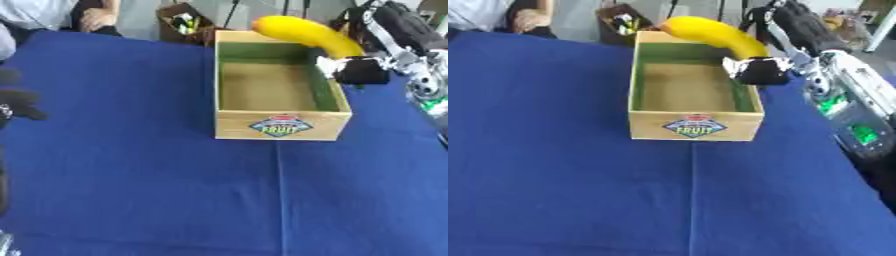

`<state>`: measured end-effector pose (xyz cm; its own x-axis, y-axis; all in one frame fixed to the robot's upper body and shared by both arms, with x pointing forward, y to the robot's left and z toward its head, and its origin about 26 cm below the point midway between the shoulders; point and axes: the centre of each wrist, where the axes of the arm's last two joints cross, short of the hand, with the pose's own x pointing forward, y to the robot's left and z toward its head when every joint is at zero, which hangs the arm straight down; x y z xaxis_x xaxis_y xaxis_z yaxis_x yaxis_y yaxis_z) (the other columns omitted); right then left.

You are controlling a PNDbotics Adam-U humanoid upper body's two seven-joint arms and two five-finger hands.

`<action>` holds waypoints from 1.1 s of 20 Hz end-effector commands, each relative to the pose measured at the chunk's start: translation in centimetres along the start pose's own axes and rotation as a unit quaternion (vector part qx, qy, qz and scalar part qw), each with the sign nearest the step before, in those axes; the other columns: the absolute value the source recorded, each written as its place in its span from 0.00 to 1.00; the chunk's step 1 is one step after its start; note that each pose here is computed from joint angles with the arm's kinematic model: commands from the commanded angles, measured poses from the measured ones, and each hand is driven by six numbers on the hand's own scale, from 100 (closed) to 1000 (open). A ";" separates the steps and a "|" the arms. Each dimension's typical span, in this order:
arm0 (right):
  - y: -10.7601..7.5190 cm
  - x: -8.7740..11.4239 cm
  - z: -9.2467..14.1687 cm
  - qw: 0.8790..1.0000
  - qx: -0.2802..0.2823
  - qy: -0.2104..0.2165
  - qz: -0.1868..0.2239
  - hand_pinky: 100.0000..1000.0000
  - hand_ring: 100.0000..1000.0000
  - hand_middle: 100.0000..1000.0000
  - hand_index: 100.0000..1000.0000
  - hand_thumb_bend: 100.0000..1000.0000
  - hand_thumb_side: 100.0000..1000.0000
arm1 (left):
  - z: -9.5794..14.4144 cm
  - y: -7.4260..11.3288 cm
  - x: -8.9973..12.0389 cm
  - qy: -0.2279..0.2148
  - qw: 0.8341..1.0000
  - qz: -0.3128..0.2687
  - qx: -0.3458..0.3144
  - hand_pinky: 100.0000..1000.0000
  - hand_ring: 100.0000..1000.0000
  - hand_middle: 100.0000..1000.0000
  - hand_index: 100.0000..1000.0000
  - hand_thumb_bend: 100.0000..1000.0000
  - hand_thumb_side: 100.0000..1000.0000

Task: Pick up objects on the table and place them in the box.

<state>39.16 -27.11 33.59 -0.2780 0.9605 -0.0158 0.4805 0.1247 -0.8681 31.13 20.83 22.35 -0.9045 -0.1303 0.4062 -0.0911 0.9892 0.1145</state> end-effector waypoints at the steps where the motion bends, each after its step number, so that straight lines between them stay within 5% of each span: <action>1: -0.8 -0.6 -0.8 1.000 -0.019 0.009 0.019 0.48 0.48 0.27 0.42 0.00 0.46 | -0.6 0.0 0.6 -0.018 1.000 0.003 -0.008 0.44 0.55 0.62 0.75 0.00 1.00; 15: 1.8 -1.0 -2.2 0.999 0.006 0.009 0.047 0.50 0.51 0.29 0.46 0.00 0.50 | -1.0 -0.4 0.8 -0.026 1.000 0.014 -0.012 0.44 0.55 0.62 0.75 0.00 1.00; 17: 1.8 -0.9 -2.3 0.999 0.011 0.003 0.049 0.54 0.56 0.37 0.56 0.06 0.54 | -1.0 -0.4 0.8 -0.025 1.000 0.014 -0.012 0.44 0.55 0.62 0.75 0.00 1.00; 20: 1.8 -0.6 -2.2 0.998 0.028 -0.010 0.058 0.61 0.66 0.50 0.71 0.32 0.62 | -1.0 -0.4 0.8 -0.025 1.000 0.014 -0.012 0.44 0.55 0.62 0.75 0.00 1.00; 22: 1.6 -0.5 -2.2 0.997 0.038 -0.016 0.062 0.62 0.67 0.52 0.73 0.35 0.62 | -1.0 -0.5 0.8 -0.024 1.000 0.015 -0.013 0.44 0.55 0.62 0.75 0.00 1.00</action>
<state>42.42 -26.82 31.72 -0.2494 0.9623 -0.1086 0.4170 0.0055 -0.9089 31.18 20.34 22.81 -0.9138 -0.1069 0.3919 -0.0622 0.9902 0.1250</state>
